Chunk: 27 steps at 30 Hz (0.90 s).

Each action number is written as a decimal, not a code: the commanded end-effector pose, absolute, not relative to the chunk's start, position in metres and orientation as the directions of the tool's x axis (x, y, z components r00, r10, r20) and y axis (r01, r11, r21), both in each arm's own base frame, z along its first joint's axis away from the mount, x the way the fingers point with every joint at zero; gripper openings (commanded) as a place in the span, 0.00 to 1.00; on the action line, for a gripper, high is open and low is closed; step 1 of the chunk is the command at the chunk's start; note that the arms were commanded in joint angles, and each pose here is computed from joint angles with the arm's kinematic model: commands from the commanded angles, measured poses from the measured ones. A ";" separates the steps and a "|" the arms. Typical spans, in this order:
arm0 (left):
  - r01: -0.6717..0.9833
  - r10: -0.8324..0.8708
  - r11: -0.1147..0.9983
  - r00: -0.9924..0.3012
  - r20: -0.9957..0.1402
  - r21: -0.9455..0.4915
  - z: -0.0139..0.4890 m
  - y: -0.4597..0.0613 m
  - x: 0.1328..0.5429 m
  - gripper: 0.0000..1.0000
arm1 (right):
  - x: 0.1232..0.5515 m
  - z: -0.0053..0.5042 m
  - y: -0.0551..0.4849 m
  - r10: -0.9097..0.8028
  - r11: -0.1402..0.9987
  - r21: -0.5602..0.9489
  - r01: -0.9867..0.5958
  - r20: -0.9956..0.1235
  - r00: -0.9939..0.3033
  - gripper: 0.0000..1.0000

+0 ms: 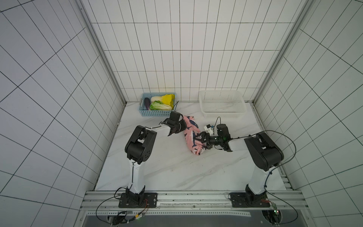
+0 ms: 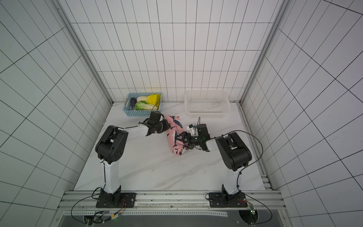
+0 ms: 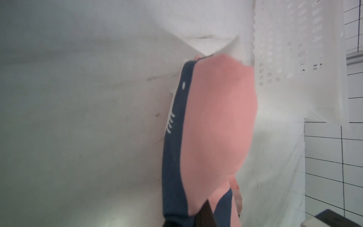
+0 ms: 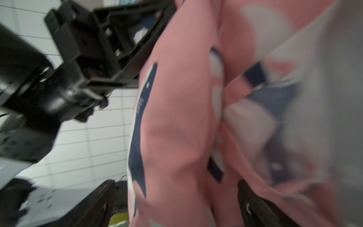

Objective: Roll up the shorts
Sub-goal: Roll the shorts at the center of the board.

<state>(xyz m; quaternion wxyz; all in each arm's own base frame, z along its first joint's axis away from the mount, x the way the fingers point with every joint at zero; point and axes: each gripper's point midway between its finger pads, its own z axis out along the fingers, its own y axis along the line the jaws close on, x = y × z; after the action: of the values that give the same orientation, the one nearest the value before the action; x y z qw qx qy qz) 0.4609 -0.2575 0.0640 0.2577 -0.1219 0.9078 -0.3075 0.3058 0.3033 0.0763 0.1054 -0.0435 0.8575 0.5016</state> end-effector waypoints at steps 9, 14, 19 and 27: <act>-0.184 -0.386 0.872 -0.828 -0.406 -0.454 0.050 -0.221 0.433 0.00 | 0.267 0.104 0.257 -0.471 0.830 0.098 -0.549 -0.405 -0.784 0.99; -0.236 -0.371 0.900 -0.856 -0.360 -0.366 0.042 -0.217 0.430 0.00 | 0.260 0.115 0.316 -0.478 0.751 0.208 -0.627 -0.485 -0.733 0.96; -0.239 -0.338 0.922 -0.882 -0.329 -0.305 0.045 -0.216 0.427 0.00 | 0.286 0.102 0.324 -0.363 0.742 0.360 -0.566 -0.494 -0.790 0.99; -0.216 -0.292 0.939 -0.911 -0.291 -0.266 0.038 -0.225 0.429 0.00 | 0.299 0.094 0.347 -0.358 0.639 0.501 -0.584 -0.478 -0.802 0.99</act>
<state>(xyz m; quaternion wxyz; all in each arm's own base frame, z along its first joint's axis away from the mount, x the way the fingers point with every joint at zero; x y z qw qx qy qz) 0.4397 -0.2275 0.0535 0.1942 -0.1426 0.9604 -0.1402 0.2982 0.3189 0.0759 0.1657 -0.2433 0.9163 0.2715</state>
